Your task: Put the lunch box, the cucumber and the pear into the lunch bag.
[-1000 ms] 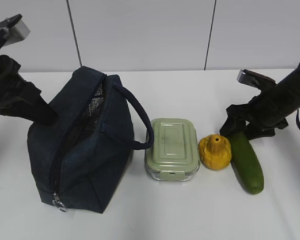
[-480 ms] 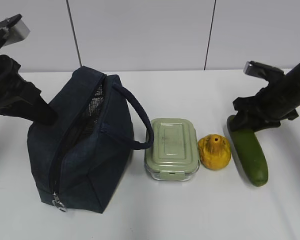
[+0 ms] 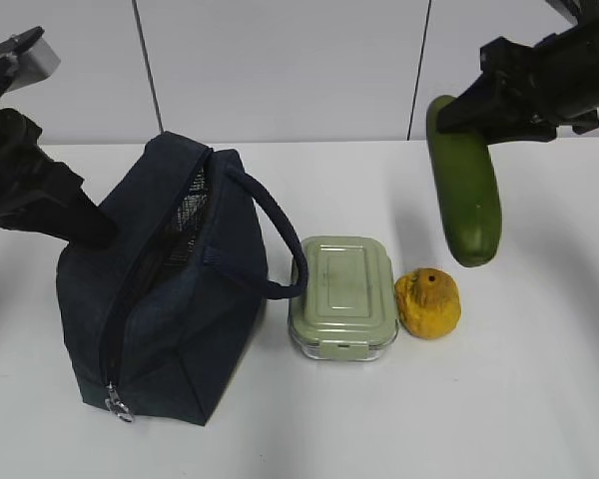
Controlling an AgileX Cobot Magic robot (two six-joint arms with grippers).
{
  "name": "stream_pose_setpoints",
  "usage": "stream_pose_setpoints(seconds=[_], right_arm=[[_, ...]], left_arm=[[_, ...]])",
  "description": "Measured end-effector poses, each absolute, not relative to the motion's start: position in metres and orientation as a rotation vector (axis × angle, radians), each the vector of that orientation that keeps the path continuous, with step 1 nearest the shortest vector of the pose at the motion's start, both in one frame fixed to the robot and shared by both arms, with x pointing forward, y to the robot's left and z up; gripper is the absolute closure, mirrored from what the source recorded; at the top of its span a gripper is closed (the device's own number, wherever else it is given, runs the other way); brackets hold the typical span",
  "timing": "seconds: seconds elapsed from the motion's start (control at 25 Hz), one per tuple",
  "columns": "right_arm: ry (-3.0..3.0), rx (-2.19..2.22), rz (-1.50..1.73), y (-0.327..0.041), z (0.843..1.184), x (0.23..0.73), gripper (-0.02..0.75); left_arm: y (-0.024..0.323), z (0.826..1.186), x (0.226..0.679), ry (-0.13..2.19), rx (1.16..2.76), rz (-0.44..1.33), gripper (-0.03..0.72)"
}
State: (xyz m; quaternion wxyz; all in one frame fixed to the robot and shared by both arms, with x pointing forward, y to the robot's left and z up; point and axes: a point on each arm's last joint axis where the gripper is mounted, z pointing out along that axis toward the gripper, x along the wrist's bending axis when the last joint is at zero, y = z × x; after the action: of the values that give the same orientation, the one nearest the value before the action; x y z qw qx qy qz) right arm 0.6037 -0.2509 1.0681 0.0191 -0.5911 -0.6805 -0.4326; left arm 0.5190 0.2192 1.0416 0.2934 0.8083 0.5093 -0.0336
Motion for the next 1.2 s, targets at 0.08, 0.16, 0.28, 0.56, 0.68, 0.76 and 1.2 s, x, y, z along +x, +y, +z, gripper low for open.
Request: stream_pose_setpoints(seconds=[0.08, 0.16, 0.28, 0.56, 0.68, 0.76, 1.2], right_arm=[[-2.106, -1.765, -1.371, -0.233, 1.072, 0.600, 0.454], [-2.114, -1.691, -1.382, -0.210, 1.074, 0.596, 0.460], [-2.124, -1.603, -1.441, -0.167, 1.078, 0.590, 0.463], [-2.019, -1.495, -1.637, -0.081, 1.084, 0.577, 0.508], [-1.997, -1.449, -1.692, -0.053, 1.080, 0.578, 0.514], [-1.994, -1.437, -1.733, -0.042, 1.079, 0.582, 0.519], [-2.265, -1.357, -1.673, -0.031, 1.047, 0.594, 0.623]], left_arm=[[0.219, 1.042, 0.519, 1.357, 2.149, -0.092, 0.666], [0.219, 1.042, 0.519, 1.357, 2.148, -0.092, 0.666], [0.219, 1.042, 0.519, 1.358, 2.145, -0.094, 0.666], [0.219, 1.042, 0.519, 1.358, 2.142, -0.092, 0.666], [0.219, 1.042, 0.520, 1.360, 2.141, -0.092, 0.666], [0.219, 1.042, 0.520, 1.360, 2.140, -0.093, 0.666], [0.218, 1.042, 0.520, 1.362, 2.133, -0.092, 0.666]])
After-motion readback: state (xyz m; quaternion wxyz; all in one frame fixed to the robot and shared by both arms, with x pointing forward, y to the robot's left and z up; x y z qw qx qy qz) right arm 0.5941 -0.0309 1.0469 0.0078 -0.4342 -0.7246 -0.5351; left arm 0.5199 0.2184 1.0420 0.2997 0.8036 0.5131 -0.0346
